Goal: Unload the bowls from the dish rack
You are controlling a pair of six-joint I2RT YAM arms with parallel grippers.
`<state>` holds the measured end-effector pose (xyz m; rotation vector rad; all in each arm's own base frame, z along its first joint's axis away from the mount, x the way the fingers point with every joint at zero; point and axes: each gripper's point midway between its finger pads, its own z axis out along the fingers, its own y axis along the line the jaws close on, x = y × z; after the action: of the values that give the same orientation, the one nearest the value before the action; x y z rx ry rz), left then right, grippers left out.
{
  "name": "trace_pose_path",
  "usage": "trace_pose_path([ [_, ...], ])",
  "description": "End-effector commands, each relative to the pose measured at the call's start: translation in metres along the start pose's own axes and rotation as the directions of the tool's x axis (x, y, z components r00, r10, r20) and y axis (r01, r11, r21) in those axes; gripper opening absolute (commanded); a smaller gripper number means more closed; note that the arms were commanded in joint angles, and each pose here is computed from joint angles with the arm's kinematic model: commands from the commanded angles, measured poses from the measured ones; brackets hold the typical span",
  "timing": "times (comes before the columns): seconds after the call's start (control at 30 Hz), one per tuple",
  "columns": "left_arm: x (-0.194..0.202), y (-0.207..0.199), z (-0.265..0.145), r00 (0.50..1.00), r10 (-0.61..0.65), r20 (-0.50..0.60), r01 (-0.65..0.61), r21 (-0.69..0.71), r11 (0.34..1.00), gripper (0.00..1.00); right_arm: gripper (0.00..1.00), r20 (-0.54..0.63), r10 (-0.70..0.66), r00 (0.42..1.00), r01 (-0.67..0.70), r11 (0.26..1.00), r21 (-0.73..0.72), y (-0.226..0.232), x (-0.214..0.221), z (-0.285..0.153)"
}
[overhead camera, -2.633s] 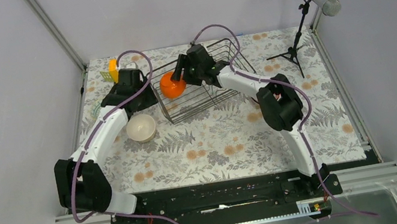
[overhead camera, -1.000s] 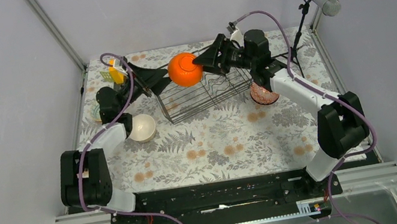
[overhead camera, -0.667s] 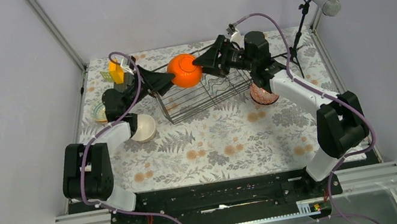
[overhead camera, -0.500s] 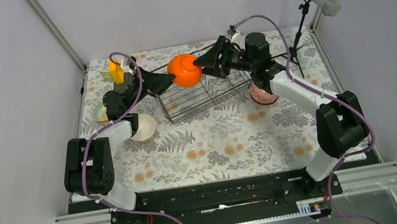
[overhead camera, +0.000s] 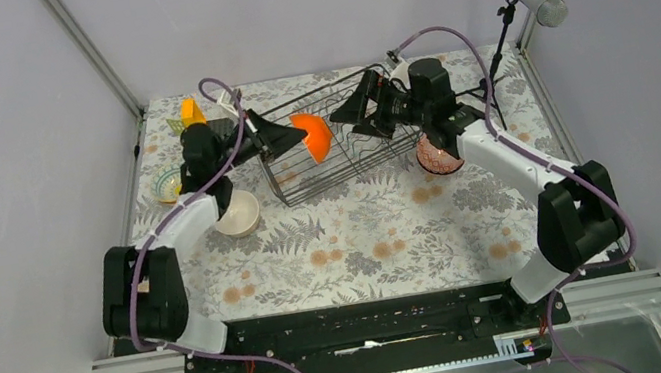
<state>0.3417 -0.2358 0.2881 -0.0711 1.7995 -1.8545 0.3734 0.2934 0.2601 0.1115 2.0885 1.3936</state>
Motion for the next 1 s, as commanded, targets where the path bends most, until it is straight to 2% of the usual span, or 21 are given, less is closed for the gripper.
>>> trace_pose_path([
  [0.0, 0.007, 0.001, 0.009, 0.955, 0.281, -0.100, -0.297, -0.223, 0.929, 0.00, 1.00, 0.064, -0.141, 0.988, 0.135, 0.987, 0.086, 0.011, -0.017, -0.020],
  [0.1, 0.021, 0.013, 0.013, 0.921, 0.340, -0.192, -0.386, -0.320, 0.865, 0.00, 1.00, 0.042, -0.171, 0.984, 0.162, 0.971, 0.176, -0.001, -0.017, -0.027],
  [0.3, 0.059, 0.011, 0.019, 0.872, 0.391, -0.293, -0.479, -0.351, 0.804, 0.00, 0.99, 0.081, -0.215, 0.973, 0.173, 0.917, 0.359, -0.024, -0.027, -0.048],
  [0.4, 0.085, 0.004, 0.023, 0.821, 0.438, -0.367, -0.555, -0.331, 0.763, 0.00, 1.00, 0.135, -0.222, 0.966, 0.129, 0.860, 0.493, -0.045, -0.034, -0.068],
  [0.53, 0.132, -0.002, 0.029, 0.686, 0.521, -0.509, -0.701, -0.267, 0.662, 0.00, 1.00, 0.191, -0.253, 0.948, 0.078, 0.771, 0.632, -0.070, -0.037, -0.099],
  [0.63, 0.161, 0.007, 0.030, 0.578, 0.550, -0.603, -0.788, -0.235, 0.570, 0.00, 1.00, 0.216, -0.270, 0.938, 0.054, 0.731, 0.680, -0.078, -0.034, -0.118],
  [0.8, 0.200, 0.046, 0.030, 0.404, 0.506, -0.762, -0.887, -0.192, 0.419, 0.00, 1.00, 0.239, -0.273, 0.932, 0.027, 0.710, 0.703, -0.085, -0.026, -0.136],
  [0.97, 0.216, 0.089, 0.033, 0.223, 0.434, -0.873, -0.965, -0.136, 0.223, 0.00, 1.00, 0.217, -0.273, 0.937, 0.019, 0.661, 0.750, -0.099, -0.010, -0.157],
])
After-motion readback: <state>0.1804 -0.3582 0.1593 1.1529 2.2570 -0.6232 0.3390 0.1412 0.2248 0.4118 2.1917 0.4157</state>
